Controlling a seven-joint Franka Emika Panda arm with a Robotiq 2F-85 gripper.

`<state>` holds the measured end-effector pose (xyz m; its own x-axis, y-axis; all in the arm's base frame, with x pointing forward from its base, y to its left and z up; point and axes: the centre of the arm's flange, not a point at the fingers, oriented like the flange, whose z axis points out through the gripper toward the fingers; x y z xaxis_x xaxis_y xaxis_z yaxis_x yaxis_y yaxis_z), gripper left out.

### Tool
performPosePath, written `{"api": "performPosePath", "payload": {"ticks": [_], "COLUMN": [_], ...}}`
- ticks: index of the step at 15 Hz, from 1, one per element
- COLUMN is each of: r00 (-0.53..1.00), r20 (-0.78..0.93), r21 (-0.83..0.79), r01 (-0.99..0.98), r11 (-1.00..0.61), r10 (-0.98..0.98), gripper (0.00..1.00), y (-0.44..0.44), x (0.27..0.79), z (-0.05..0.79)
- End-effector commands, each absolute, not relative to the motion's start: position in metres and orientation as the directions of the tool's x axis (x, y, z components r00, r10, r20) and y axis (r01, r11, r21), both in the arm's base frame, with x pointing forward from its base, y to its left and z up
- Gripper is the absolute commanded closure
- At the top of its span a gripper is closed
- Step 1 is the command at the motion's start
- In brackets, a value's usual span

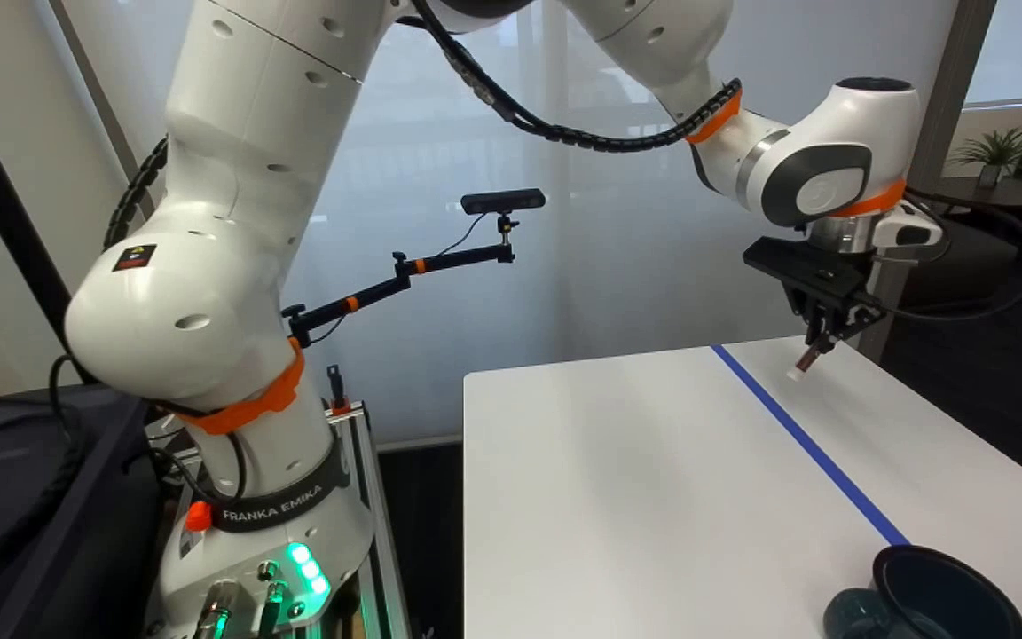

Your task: Remove the marker from the mug cup and place it on the table

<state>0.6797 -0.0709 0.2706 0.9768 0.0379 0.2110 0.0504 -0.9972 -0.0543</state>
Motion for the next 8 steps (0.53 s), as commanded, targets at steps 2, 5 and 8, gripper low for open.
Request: {"api": "performPosePath", "payload": {"ticks": [2,5,8], "r00": [0.993,0.998,0.999], "r20": [0.118,0.067,0.031], "r21": [-0.045,-0.049,-0.055], "r01": [0.01,-0.004,-0.015], "r11": [-0.999,-0.999,-0.998], "r10": [0.004,-0.007,-0.017], "gripper": [0.95,0.95,0.95], "y": [-0.075,-0.077,-0.079], "x": [0.715,0.716,0.717], "z": [0.241,0.22,0.205]}}
